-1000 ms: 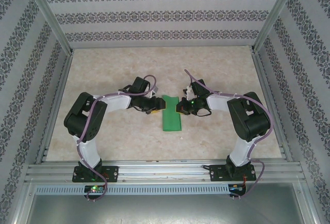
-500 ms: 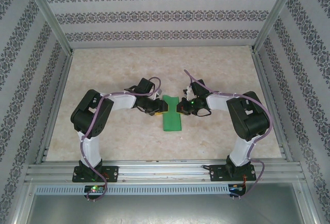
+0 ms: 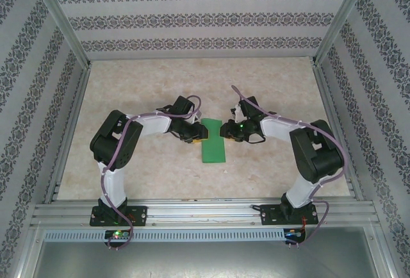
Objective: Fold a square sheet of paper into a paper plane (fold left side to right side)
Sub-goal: First fold in half a square sheet of paper at the center of the table, then hold the square sheet of paper at the center of the table.
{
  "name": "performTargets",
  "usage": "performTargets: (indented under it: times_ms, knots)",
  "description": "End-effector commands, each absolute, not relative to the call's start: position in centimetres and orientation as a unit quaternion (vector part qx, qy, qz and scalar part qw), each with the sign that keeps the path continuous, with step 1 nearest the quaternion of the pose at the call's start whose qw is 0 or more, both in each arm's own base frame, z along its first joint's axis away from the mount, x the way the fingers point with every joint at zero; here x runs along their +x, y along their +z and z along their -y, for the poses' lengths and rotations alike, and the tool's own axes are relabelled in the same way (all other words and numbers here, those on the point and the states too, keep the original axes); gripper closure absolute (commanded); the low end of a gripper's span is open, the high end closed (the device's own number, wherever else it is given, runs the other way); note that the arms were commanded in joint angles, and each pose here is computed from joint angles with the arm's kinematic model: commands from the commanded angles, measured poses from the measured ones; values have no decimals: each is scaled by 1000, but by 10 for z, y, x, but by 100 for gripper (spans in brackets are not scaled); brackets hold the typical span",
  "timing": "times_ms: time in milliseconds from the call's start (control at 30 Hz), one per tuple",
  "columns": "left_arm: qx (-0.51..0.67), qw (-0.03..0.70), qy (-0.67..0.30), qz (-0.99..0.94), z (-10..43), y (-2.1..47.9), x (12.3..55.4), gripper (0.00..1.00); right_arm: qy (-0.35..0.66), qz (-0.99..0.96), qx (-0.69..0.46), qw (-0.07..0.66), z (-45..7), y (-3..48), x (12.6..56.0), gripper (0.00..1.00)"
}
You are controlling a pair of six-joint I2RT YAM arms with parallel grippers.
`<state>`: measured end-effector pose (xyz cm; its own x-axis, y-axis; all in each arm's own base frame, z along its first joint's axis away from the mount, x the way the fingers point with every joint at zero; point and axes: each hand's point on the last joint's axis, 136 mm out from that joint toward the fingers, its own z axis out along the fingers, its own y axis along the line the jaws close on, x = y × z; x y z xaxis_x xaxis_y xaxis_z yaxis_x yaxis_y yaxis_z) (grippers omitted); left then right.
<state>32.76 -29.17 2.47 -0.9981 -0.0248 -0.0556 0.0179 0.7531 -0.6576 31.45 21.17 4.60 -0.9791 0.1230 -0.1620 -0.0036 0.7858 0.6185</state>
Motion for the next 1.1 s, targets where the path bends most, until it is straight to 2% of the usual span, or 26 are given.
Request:
performTargets:
  times_ms: [0,333,1067]
  knots:
    - [-6,-7,-280,-960,281,-17,307,66,284,-950,37,126,-186,55,314,62]
    - [-2,-17,-217,-976,271,-32,304,66,273,-946,56,169,-162,74,315,60]
    - [-11,-26,-212,-977,275,-44,306,65,289,-944,43,151,-169,72,309,60]
